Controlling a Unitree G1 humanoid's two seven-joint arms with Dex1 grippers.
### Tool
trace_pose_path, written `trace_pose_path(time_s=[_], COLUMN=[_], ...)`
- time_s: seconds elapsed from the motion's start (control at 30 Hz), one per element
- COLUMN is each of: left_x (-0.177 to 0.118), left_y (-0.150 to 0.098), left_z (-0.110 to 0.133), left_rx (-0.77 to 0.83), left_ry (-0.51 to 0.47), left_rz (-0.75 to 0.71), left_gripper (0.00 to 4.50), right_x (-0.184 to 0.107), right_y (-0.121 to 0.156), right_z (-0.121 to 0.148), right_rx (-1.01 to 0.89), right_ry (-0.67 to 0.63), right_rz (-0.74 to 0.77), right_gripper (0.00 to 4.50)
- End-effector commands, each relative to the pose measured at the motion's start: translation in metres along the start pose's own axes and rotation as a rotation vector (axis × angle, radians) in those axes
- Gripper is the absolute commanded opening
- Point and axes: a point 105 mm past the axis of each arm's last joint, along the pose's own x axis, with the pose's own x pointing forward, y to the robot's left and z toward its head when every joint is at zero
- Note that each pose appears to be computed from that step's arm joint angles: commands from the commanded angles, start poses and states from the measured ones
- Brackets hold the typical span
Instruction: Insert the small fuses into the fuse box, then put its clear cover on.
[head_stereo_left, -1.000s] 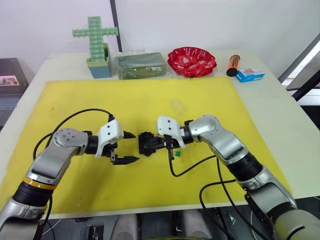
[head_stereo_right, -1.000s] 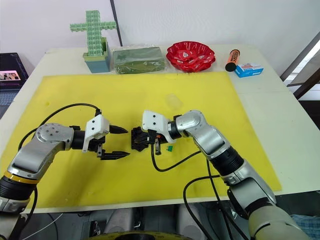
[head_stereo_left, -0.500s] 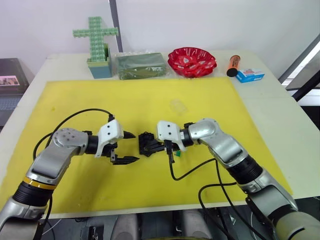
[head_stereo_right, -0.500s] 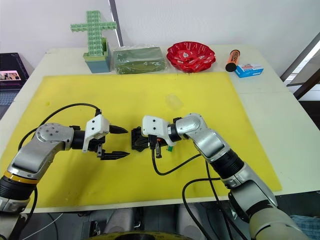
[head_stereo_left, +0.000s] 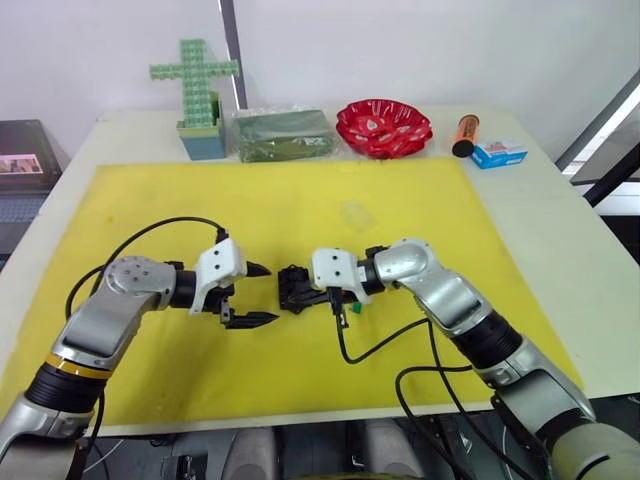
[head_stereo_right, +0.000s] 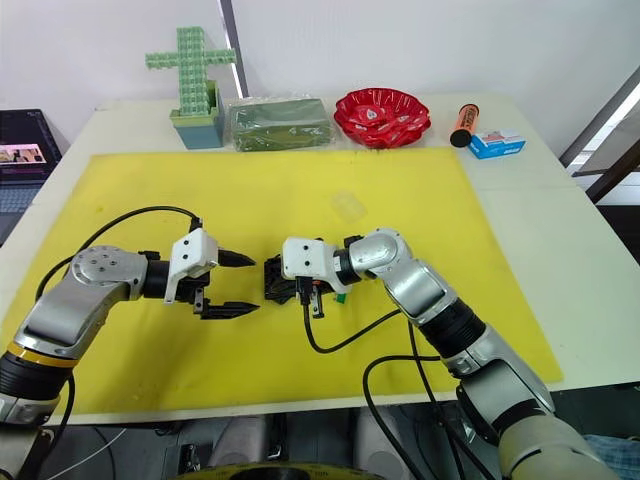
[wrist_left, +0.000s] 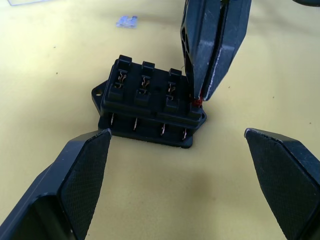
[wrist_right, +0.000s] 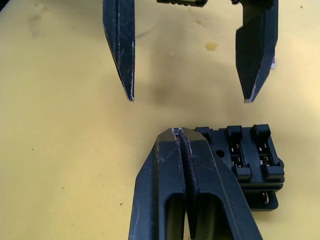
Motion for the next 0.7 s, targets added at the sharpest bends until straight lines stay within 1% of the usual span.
trace_pose_path(time_s=[0.03,0.2,0.37,0.43,0.5,0.53,0.6,0.7], left_x=[-0.011,-0.019,-0.029,-0.037,-0.05,-0.059,-0.078,-0.111], left_y=[0.006,0.009,0.011,0.012,0.013,0.014,0.014,0.023], left_z=[0.016,0.017,0.022,0.029,0.037,0.038,0.031,0.013], left_rx=[0.048,0.048,0.049,0.034,0.003,-0.015,-0.032,-0.029], left_ry=[-0.033,-0.026,-0.031,-0.054,-0.092,-0.096,-0.06,0.06], left_rz=[0.024,0.036,0.066,0.079,0.103,0.117,0.152,0.257], left_gripper=[4.5,4.5,4.5,4.5,4.5,4.5,4.5,4.5], right_x=[-0.009,-0.021,-0.042,-0.053,-0.067,-0.078,-0.098,-0.124], right_y=[-0.011,-0.015,-0.016,-0.017,-0.016,-0.017,-0.019,-0.02], right_z=[0.006,0.026,0.041,0.045,0.045,0.043,0.037,0.018], right_rx=[0.102,0.117,0.135,0.147,0.153,0.158,0.171,0.204], right_ry=[-0.075,-0.143,-0.166,-0.172,-0.168,-0.157,-0.126,-0.061], right_rz=[-0.056,-0.057,-0.058,-0.069,-0.085,-0.102,-0.134,-0.192], right_gripper=[0.06,0.06,0.06,0.06,0.06,0.06,0.06,0.71])
